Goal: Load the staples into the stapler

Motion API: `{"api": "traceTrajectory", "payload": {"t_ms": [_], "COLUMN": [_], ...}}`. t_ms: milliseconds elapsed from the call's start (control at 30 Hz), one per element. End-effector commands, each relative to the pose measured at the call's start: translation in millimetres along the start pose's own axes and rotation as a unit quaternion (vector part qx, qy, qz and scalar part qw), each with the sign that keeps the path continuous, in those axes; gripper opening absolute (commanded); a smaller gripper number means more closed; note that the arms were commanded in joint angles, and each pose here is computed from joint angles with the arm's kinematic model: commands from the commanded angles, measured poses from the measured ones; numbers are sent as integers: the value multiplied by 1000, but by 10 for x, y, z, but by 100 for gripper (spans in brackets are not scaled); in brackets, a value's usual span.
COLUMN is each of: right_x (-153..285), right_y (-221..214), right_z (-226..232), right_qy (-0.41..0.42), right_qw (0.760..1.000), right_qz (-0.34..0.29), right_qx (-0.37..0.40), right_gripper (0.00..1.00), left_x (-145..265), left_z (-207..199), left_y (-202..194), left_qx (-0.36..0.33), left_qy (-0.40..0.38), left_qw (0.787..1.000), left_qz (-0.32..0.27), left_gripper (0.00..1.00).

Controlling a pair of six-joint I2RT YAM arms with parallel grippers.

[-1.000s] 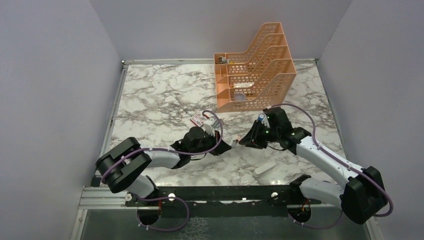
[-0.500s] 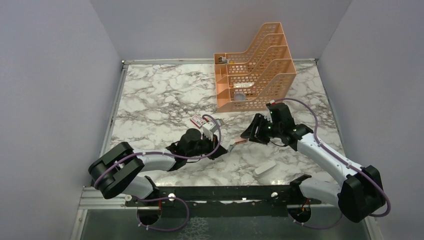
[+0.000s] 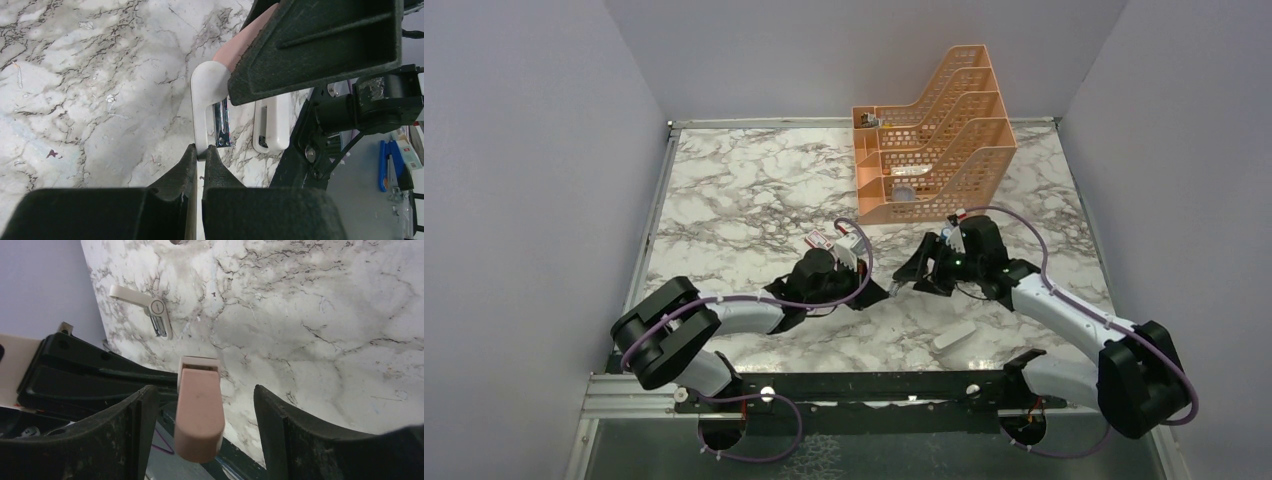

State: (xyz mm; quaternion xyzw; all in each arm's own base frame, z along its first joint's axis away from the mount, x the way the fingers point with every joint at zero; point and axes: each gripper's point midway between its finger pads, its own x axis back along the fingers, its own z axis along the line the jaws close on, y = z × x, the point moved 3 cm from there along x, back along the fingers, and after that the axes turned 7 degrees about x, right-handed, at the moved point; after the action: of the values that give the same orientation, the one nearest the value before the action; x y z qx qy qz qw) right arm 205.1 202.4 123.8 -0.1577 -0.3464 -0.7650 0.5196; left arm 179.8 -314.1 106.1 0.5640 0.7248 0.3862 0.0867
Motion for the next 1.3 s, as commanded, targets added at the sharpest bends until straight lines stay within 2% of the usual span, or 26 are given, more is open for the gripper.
{"api": "traceTrajectory", "payload": {"t_ms": [0, 300, 400, 567, 667, 800, 1033, 1267], "right_x": [-112, -167, -144, -5, 87, 167, 223, 144], "right_y": [96, 165, 162, 156, 175, 135, 269, 317], "right_z": [20, -19, -105, -357, -430, -610, -766, -921], "right_qy": [16, 7, -31, -143, -191, -260, -335, -368], "right_qw": [1000, 999, 999, 989, 979, 958, 934, 919], "right_qz": [-20, -40, -34, -1, 32, 89, 88, 102], "right_qx": [-15, -26, -18, 29, 63, 84, 89, 92], "right_gripper": [70, 40, 38, 37, 38, 38, 40, 40], "left_x": [-68, -106, -129, -115, -88, -91, -126, -155], "left_z": [-115, -112, -49, 47, 98, 80, 45, -33], "left_y": [28, 34, -3, -3, 46, 110, 104, 94], "left_qx": [2, 4, 6, 2, -7, -21, -40, -60], "left_qy": [-25, -23, -12, 12, 31, 31, 18, -5], "left_qw": [1000, 1000, 1000, 1000, 999, 999, 999, 998], "left_qz": [6, 7, 11, -2, -21, -30, -15, 8], "left_gripper": [0, 2, 22, 57, 68, 71, 72, 72]}}
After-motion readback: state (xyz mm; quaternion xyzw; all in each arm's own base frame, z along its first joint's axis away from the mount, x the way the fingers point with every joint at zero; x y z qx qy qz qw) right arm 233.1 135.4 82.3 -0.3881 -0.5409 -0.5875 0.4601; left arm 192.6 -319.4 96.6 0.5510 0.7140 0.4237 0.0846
